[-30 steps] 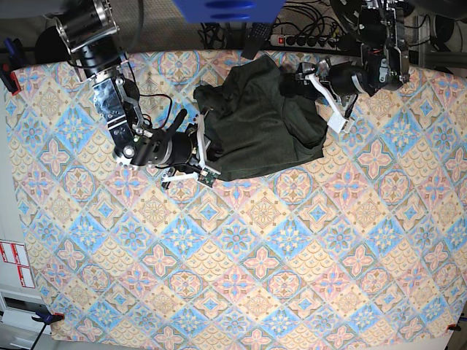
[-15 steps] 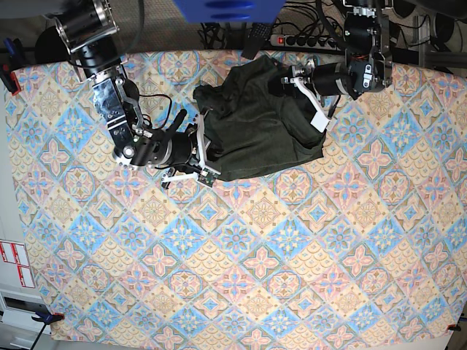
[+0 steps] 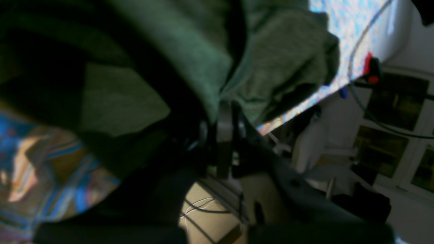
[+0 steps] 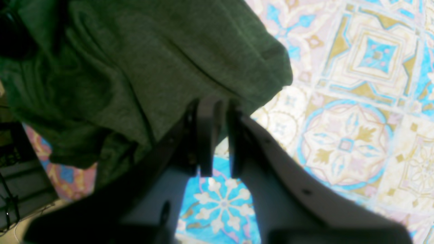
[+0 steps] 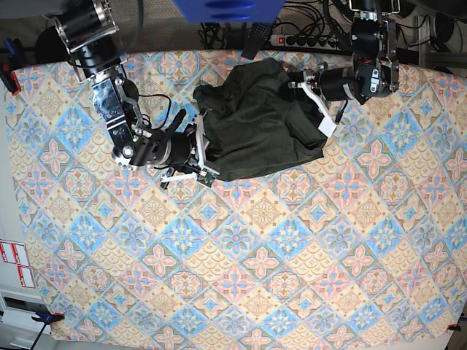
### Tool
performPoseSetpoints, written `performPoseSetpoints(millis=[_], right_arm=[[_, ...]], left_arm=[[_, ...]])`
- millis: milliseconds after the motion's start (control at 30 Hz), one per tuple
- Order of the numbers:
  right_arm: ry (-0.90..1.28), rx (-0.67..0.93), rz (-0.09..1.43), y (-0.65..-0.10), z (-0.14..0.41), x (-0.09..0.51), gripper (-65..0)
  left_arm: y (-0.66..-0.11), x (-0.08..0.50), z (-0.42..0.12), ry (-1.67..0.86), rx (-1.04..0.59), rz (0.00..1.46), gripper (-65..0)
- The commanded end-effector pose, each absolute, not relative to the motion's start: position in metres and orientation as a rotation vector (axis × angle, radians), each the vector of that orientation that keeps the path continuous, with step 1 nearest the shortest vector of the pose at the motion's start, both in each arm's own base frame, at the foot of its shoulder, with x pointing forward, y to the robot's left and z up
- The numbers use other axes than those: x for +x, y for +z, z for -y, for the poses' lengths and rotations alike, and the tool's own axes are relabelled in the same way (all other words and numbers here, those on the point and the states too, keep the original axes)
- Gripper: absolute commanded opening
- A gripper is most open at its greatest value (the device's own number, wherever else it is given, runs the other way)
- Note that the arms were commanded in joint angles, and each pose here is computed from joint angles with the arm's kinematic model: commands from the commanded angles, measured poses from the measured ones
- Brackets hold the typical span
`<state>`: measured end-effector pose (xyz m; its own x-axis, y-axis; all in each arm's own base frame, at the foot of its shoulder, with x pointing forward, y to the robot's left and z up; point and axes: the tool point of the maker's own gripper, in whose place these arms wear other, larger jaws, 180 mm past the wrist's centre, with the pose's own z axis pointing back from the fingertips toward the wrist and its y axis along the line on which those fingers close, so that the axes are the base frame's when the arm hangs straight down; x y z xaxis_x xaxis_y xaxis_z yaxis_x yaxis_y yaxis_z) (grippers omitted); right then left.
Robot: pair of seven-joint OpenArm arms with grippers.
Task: Fold the T-shirt properly
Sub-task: 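Pull the held edge outward with the left gripper to flatten the bundle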
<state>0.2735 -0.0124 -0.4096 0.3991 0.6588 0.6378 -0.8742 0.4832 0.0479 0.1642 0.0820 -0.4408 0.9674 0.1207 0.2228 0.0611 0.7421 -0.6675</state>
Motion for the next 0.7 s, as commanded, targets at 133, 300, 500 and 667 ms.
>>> performPoseSetpoints(millis=[133, 300, 500, 667], right_arm=[[1.008, 0.42, 0.655, -0.395, 0.008, 0.284, -57.5], [1.008, 0.421, 0.657, -0.395, 0.008, 0.284, -57.5], [1.008, 0.421, 0.657, -0.395, 0.008, 0.284, -57.5], [1.009, 0.419, 0.653, -0.395, 0.009, 0.284, -57.4]], left_arm=[[-0.428, 0.173, -0.094, 0.054, -0.73, 0.324, -65.0], [-0.406, 0.188, -0.115, 0.037, -0.672, 0.418, -65.0], [-0.405, 0.192, -0.133, 0.013, -0.623, 0.417, -65.0], [-0.415, 0.184, -0.137, -0.029, -0.56, 0.377, -65.0]])
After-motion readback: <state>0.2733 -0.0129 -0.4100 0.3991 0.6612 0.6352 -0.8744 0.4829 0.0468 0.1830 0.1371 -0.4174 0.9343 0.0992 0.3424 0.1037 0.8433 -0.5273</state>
